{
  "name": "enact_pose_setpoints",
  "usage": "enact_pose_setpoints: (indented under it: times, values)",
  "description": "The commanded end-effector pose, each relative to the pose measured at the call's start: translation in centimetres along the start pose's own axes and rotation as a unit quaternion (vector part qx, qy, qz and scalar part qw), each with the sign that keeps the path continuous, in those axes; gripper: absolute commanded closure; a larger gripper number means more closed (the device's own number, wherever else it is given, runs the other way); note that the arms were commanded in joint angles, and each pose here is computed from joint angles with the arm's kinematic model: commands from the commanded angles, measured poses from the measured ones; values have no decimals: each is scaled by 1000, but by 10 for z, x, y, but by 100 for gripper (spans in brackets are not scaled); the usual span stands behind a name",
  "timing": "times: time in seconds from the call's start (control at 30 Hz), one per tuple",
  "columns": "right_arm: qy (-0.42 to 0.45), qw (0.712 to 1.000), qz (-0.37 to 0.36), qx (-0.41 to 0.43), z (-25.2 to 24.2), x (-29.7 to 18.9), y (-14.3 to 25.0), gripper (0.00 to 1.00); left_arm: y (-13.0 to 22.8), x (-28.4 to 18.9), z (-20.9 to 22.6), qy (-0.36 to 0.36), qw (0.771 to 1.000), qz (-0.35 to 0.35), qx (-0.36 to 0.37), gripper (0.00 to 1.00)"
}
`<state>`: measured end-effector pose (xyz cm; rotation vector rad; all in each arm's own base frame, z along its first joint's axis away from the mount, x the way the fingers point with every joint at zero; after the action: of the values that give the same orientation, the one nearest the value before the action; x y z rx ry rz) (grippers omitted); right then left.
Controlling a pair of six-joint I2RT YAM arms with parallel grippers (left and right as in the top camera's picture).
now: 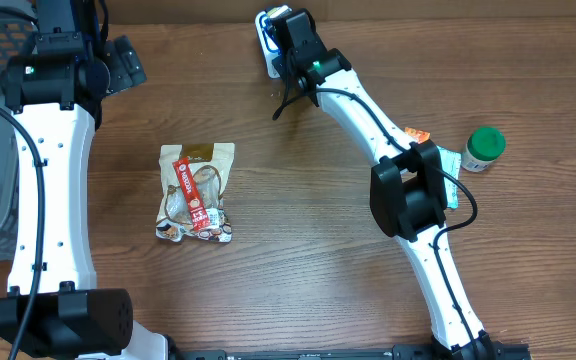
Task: Scan the item barcode
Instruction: 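Carry the highlighter up to the white scanner window, then move the highlighter right and release it beside the mint-green package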
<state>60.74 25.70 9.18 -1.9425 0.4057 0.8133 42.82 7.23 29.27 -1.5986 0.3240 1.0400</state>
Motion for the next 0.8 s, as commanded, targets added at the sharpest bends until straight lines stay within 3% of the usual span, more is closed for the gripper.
enact_pose_setpoints:
  times: [0.0,0.17,0.43,0.6,0.77]
  values:
    - [-4,1000,8,15,1,4,6,97,-2,2,0,-6,1000,-2,-7,1]
    - [0,999,-12,32,-18,-41,-23,97,-2,2,0,-6,1000,-2,-7,0]
    - [6,994,-51,100,-72,-186,-68,97,-2,2,0,-6,1000,-2,-7,0]
    - [12,985,19,173,-104,-258,-28,97,-2,2,0,-6,1000,-2,-7,0]
    - [24,970,133,203,-124,-285,33,96,-2,2,0,-6,1000,-2,-7,0]
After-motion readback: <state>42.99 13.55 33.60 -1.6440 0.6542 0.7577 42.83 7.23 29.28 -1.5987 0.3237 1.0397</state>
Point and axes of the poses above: each gripper's point midway between its finger pads, its own x axis out along the fingers, its own z axis along the line the jaws close on, y = z × x, the point moved 1 cm from there along -x, back along the fingers, and after that the axes turned 2 degrees about x, right-handed, at the moved point
